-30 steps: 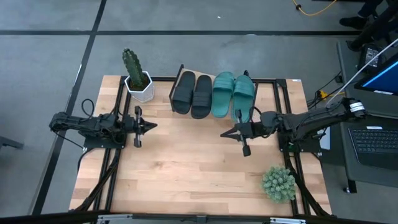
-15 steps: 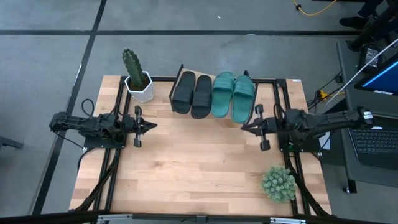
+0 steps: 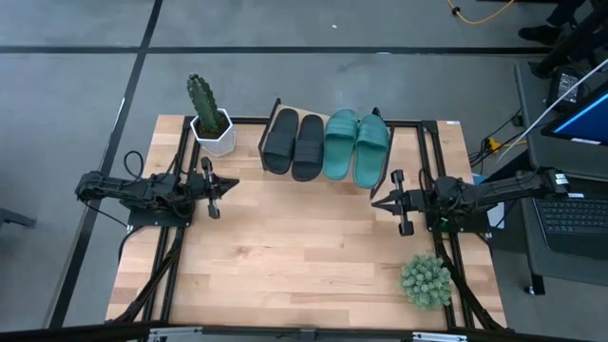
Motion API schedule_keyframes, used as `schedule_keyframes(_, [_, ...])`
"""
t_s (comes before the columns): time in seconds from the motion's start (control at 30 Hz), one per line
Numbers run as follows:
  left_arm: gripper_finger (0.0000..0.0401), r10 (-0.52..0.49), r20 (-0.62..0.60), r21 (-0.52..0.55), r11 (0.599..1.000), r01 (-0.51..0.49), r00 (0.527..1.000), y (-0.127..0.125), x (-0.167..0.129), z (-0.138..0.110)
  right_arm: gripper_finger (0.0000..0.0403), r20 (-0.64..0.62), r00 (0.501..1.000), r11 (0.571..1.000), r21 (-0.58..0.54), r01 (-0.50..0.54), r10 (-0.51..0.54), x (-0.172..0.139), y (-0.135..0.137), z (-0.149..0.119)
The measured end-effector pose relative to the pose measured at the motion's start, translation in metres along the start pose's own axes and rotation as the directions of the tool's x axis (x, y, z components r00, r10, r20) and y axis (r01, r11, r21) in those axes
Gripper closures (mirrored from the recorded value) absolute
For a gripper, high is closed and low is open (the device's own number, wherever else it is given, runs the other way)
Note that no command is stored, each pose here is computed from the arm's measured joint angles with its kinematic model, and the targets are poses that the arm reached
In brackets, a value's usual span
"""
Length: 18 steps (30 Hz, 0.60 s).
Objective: Pick and place slides into the shelf
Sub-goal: Return to home position
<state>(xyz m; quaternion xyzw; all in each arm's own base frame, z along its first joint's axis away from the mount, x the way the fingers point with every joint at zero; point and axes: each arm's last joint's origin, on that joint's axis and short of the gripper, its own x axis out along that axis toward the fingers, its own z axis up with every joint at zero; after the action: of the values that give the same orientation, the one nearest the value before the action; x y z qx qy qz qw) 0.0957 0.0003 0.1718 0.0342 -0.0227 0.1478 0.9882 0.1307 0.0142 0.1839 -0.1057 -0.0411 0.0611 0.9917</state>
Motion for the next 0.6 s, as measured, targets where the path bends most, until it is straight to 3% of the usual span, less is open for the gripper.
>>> schedule_keyframes(0.33, [0.0401, 0.000, 0.000, -0.002, 1.000, 0.000, 1.000, 0.0000, 0.0000, 0.0001, 0.0388, -0.003, 1.000, 0.995, 0.105, -0.001, 0.001, -0.0017, 0.0014, -0.0060])
schedule_keyframes(0.6, [0.0401, 0.000, 0.000, -0.003, 1.000, 0.000, 1.000, 0.0000, 0.0000, 0.0001, 0.0397, -0.006, 1.000, 0.992, 0.124, -0.001, 0.002, -0.0017, 0.0014, -0.0063])
